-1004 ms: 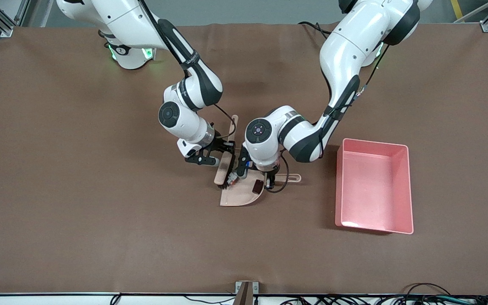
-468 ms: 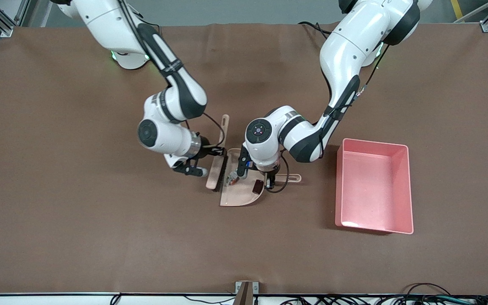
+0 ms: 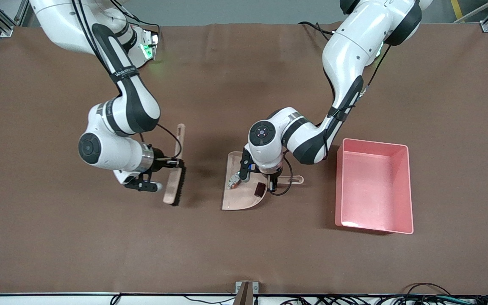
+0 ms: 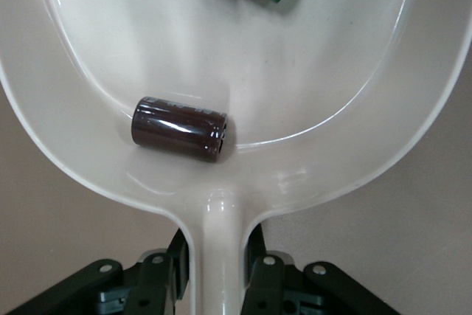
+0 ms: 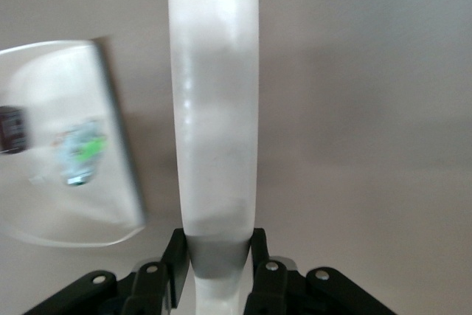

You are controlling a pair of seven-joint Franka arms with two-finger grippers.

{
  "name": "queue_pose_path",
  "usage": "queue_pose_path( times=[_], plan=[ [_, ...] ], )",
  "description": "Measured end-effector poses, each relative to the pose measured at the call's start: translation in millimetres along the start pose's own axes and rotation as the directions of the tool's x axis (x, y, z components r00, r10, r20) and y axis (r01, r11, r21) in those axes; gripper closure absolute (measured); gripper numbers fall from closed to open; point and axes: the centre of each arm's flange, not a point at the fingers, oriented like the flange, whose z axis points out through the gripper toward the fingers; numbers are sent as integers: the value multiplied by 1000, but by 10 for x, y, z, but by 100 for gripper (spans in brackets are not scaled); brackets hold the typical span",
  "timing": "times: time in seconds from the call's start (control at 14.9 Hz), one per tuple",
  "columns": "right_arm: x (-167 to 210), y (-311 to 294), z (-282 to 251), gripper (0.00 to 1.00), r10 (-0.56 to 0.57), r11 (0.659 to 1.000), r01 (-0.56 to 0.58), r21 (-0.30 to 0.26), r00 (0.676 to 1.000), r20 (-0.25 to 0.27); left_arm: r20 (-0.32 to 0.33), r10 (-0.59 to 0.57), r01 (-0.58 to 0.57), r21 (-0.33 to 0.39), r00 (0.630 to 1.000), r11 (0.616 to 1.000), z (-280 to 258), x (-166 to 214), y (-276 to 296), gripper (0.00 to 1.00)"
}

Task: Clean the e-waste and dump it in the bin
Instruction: 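Carry the loaded dustpan over the pink bin with the left gripper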

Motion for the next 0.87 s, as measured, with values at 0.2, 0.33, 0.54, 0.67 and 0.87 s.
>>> queue_pose_path(
  times=[0.2,0.33,0.54,0.67,0.87],
  plan=[
    [152,429,-105,62,-32,988,26,-152,999,-36,-38,-45,45,-1,998,999,-364,-37,-85,67],
    [241,730,-180,62,-45,978,35,-205,998,-44,-47,-91,91,-1,995,996,-805,-241,-209,67],
    [361,1373,-272,62,-61,976,55,-212,998,-25,-48,-140,141,7,989,990,-1598,-826,-387,67],
    [376,1817,-291,62,-69,977,61,-203,997,-32,-21,-140,140,1,990,990,-1989,-1225,-413,67],
    [238,2182,-175,62,-93,977,82,-199,995,-48,22,-91,92,-33,996,995,-2147,-1846,-439,67]
  ],
)
